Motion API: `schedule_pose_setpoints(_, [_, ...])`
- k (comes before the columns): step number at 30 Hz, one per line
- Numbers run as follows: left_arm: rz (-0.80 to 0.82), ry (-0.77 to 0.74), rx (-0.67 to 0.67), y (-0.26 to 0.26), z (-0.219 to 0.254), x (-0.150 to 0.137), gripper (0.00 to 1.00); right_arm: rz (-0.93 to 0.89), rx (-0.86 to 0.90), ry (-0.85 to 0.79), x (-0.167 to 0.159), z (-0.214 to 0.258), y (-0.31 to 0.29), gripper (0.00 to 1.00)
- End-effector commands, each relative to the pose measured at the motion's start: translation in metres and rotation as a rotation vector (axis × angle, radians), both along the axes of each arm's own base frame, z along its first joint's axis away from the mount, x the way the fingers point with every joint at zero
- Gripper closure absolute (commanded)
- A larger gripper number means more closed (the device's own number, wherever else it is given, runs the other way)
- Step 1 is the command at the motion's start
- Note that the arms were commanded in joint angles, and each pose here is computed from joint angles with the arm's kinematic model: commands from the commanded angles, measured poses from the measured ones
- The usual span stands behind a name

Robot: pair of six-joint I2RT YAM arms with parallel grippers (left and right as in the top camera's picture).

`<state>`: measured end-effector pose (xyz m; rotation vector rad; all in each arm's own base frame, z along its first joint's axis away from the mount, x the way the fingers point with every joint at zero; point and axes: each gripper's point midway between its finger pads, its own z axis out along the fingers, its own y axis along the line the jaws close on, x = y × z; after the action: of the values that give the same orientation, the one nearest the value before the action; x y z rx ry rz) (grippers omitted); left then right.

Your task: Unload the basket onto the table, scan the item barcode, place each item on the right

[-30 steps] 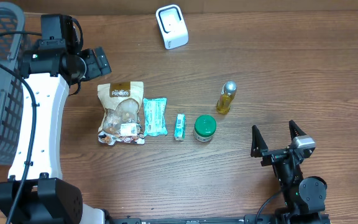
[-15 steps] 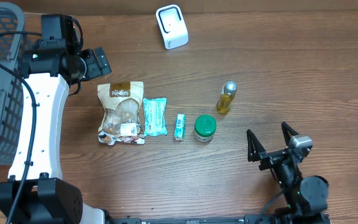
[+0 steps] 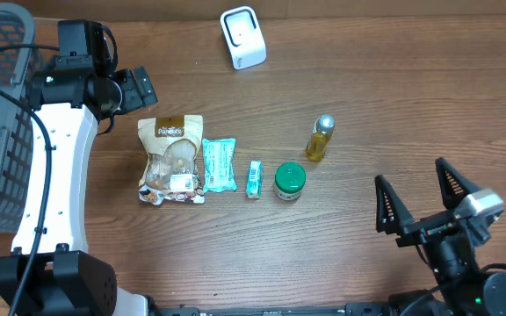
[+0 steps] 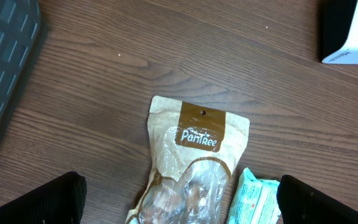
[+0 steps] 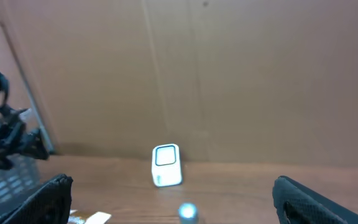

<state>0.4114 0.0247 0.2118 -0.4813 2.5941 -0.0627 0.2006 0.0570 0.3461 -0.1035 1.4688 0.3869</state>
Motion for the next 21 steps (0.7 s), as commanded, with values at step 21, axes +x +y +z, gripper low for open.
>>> schedule_pose_setpoints(21, [-0.008, -0.009, 0.013, -0.001, 0.003, 0.001, 0.00, 0.136, -0.044, 0.561, 0.059, 0.009, 0.031, 0.00])
